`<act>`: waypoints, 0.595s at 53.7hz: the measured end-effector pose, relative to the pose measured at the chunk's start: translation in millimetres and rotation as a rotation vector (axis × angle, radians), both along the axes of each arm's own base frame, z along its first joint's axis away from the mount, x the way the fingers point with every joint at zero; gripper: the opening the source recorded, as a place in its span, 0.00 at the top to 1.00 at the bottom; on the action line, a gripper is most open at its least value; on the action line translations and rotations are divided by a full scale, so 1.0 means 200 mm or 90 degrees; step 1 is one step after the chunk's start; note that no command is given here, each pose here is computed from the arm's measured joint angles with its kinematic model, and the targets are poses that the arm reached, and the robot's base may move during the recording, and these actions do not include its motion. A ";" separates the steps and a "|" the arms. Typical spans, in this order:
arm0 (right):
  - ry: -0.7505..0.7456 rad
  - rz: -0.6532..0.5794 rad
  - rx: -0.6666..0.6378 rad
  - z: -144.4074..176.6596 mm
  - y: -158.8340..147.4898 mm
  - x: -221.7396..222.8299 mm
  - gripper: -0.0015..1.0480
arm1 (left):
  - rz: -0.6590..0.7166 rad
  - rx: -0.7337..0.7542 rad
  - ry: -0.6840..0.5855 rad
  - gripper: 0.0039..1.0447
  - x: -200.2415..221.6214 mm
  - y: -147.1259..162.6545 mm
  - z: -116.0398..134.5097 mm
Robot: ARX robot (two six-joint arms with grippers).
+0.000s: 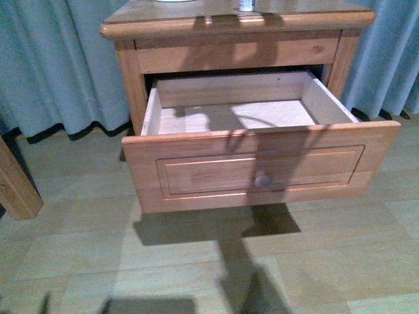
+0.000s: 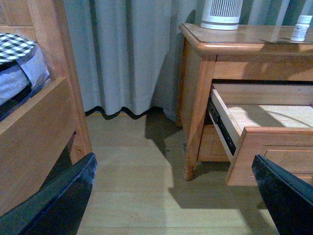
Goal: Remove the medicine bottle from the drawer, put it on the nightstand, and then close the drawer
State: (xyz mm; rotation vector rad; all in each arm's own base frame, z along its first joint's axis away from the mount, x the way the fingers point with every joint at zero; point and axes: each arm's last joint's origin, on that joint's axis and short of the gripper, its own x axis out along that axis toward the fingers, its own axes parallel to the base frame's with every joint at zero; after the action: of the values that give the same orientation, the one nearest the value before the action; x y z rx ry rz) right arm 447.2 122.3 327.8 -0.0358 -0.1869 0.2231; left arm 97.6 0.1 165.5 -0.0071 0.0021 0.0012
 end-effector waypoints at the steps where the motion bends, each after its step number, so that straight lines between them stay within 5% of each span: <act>1: 0.009 0.003 0.002 0.00 -0.01 -0.04 0.07 | 0.000 0.000 0.000 0.06 0.00 0.00 0.00; 7: 0.100 0.021 0.013 -0.13 -0.07 -0.23 0.08 | 0.000 0.000 0.000 0.06 0.00 0.00 0.00; 20: 0.311 0.020 0.013 -0.64 -0.14 -0.56 0.45 | 0.000 0.000 0.000 0.06 0.00 0.00 0.00; 32: 0.413 0.011 -0.007 -1.00 -0.13 -0.72 0.80 | 0.000 0.000 0.000 0.06 0.00 0.00 0.00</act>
State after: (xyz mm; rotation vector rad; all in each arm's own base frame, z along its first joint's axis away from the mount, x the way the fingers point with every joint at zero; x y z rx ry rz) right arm 302.5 96.1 128.4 0.0285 0.4595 0.2432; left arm 97.6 0.1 165.5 -0.0071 0.0021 0.0012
